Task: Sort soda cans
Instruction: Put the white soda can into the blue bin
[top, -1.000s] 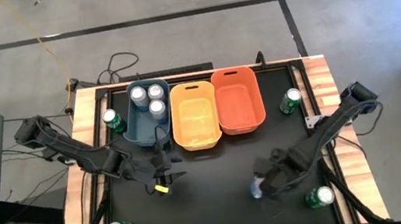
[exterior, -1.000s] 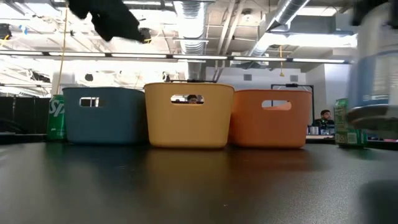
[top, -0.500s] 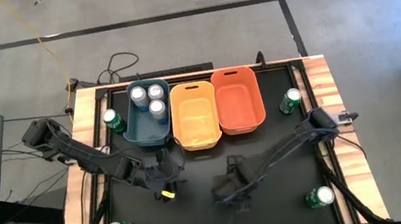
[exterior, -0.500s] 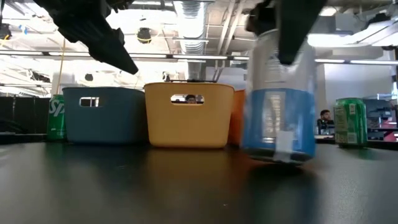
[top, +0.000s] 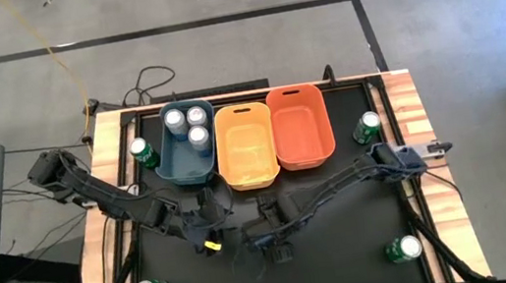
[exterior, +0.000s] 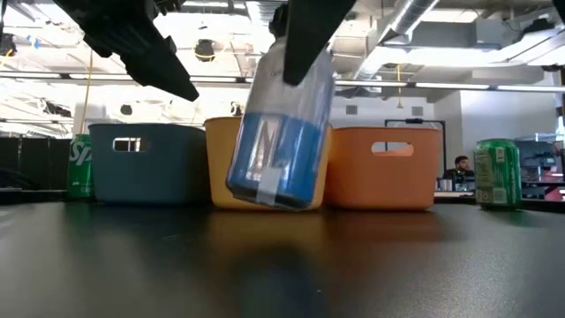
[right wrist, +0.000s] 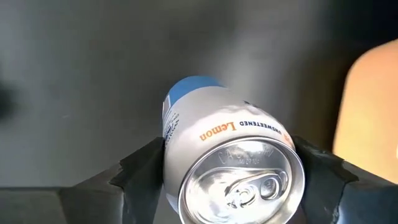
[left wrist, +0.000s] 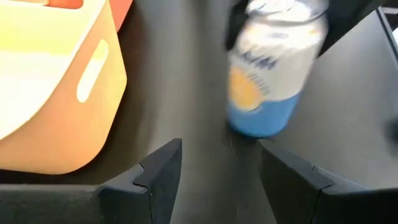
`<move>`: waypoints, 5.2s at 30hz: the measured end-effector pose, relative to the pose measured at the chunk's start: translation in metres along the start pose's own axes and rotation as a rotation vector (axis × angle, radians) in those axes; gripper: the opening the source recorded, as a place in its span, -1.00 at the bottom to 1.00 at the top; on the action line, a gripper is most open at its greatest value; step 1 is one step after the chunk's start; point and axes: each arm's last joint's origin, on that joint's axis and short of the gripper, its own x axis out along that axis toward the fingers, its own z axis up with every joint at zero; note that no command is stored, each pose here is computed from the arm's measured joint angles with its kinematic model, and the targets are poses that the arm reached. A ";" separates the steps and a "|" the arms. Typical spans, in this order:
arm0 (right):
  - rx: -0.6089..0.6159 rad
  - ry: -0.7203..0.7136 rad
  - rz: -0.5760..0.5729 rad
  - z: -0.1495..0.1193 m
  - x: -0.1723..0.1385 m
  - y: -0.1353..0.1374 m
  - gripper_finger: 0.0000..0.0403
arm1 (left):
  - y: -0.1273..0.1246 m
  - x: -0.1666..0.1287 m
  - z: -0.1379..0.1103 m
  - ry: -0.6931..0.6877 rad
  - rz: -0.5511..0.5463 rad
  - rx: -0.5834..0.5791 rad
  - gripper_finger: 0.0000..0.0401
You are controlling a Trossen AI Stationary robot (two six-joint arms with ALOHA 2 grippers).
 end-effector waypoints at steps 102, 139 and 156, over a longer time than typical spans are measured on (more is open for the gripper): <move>0.729 -0.705 -0.537 -0.203 -0.076 0.111 0.63 | 0.003 0.073 0.018 -0.211 -0.108 0.150 0.89; 0.672 -0.963 -0.710 -0.193 -0.117 0.027 0.63 | 0.012 0.073 0.032 -0.260 -0.035 0.111 0.43; 0.660 -0.884 -0.748 -0.186 -0.100 0.030 0.63 | 0.013 -0.046 0.030 -0.212 0.192 -0.031 0.43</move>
